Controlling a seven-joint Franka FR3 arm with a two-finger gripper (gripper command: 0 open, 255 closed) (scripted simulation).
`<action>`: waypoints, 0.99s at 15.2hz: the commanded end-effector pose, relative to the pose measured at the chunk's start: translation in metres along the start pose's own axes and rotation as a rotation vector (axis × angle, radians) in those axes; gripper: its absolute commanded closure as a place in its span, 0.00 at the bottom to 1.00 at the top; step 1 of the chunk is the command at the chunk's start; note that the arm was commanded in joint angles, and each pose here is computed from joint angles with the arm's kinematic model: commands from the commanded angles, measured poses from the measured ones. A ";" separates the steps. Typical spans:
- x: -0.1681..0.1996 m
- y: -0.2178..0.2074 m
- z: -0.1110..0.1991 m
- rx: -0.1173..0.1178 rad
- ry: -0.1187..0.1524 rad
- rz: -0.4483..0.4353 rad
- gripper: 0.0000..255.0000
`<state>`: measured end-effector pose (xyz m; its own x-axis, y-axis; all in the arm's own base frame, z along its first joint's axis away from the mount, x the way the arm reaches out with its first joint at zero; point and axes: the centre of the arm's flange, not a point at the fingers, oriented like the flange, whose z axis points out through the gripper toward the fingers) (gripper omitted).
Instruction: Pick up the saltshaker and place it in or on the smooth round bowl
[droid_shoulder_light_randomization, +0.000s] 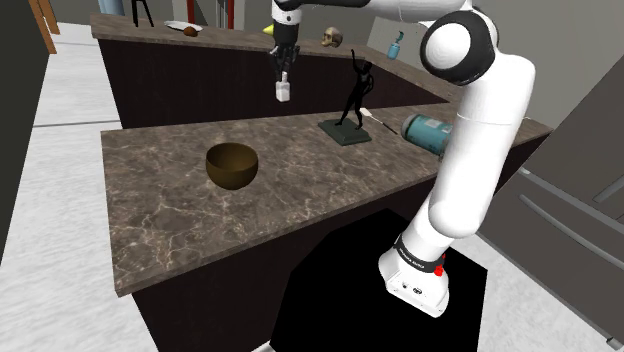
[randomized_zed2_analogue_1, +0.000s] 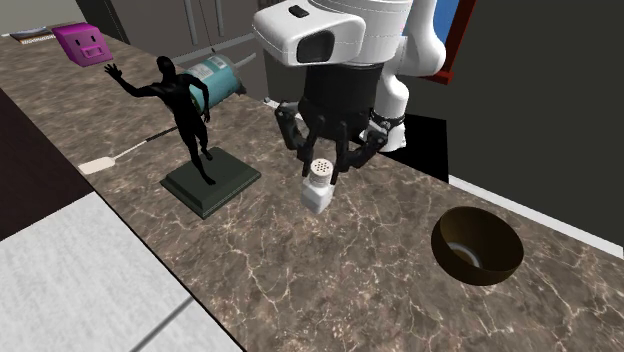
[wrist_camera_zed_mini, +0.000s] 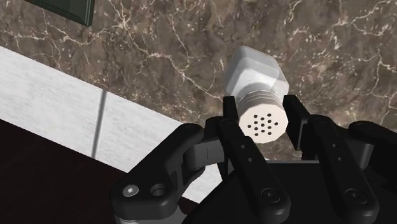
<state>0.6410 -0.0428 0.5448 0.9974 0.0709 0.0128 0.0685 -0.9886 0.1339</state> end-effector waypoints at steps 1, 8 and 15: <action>-0.008 -0.026 -0.008 -0.001 0.000 0.001 1.00; -0.032 -0.113 -0.030 -0.001 0.000 0.001 1.00; -0.055 -0.199 -0.052 -0.001 0.000 0.001 1.00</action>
<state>0.5768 0.1434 0.5669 0.9974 0.0715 0.0126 0.0691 -0.9885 0.1342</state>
